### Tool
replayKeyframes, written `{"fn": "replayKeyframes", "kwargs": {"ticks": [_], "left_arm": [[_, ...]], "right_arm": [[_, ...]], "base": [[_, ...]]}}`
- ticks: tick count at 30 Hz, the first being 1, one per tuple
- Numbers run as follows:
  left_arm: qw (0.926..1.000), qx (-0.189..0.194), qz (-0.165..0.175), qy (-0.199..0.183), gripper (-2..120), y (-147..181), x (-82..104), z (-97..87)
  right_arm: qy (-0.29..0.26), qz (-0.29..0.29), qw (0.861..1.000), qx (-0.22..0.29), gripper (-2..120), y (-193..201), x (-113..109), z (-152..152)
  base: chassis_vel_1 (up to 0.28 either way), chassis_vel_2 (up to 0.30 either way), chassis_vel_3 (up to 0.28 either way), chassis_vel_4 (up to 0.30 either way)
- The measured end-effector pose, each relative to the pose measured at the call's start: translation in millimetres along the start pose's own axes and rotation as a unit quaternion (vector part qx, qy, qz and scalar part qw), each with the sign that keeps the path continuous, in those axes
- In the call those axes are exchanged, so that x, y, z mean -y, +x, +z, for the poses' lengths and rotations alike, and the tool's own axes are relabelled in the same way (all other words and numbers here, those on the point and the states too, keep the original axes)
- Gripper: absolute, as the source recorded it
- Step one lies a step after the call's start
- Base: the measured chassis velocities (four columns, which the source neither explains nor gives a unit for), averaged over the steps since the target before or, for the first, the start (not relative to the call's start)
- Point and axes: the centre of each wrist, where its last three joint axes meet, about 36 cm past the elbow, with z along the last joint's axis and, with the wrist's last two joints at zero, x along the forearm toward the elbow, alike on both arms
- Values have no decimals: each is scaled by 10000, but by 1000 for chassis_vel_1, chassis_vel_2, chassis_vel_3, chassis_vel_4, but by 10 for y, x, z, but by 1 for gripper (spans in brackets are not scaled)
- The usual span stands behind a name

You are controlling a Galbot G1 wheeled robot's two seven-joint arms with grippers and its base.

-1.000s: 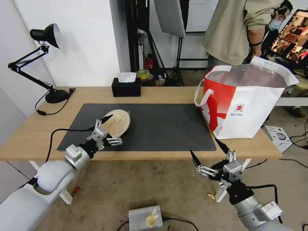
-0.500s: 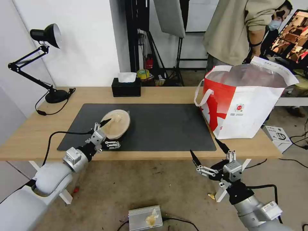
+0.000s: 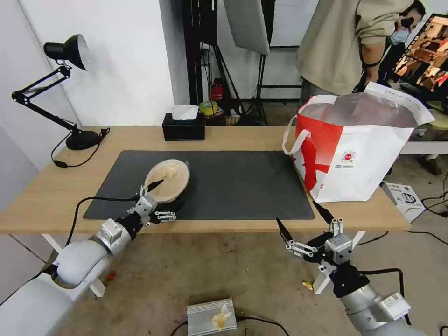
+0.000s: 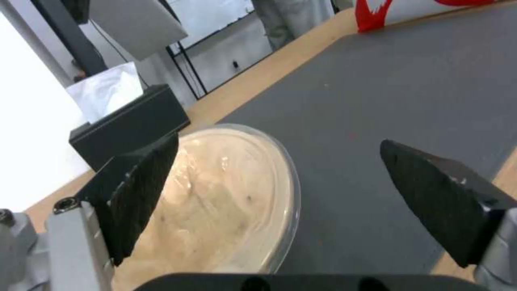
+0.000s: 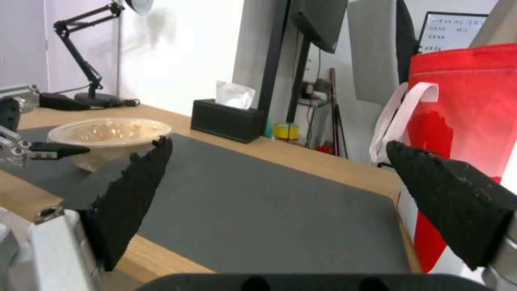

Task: Pick up the trash from the table and place it into the takeout bag.

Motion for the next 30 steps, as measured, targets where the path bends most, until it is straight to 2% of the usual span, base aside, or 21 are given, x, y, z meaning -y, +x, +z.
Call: {"fn": "replayKeyframes", "kwargs": {"ticks": [15, 23, 30], "left_arm": [[9999, -163, -3, -31, 100, -165, 9, 230], [9997, -221, -57, -117, 100, -203, -58, 275], [9994, -298, -107, -171, 100, -215, -106, 407]], "right_arm": [[0, 0, 10000, 0, 100, 0, 0, 0], [0, 0, 10000, 0, 100, 0, 0, 0], [0, 0, 10000, 0, 100, 0, 0, 0]], "base": [[0, 0, 0, 0], [0, 0, 0, 0], [0, 0, 0, 0]]}}
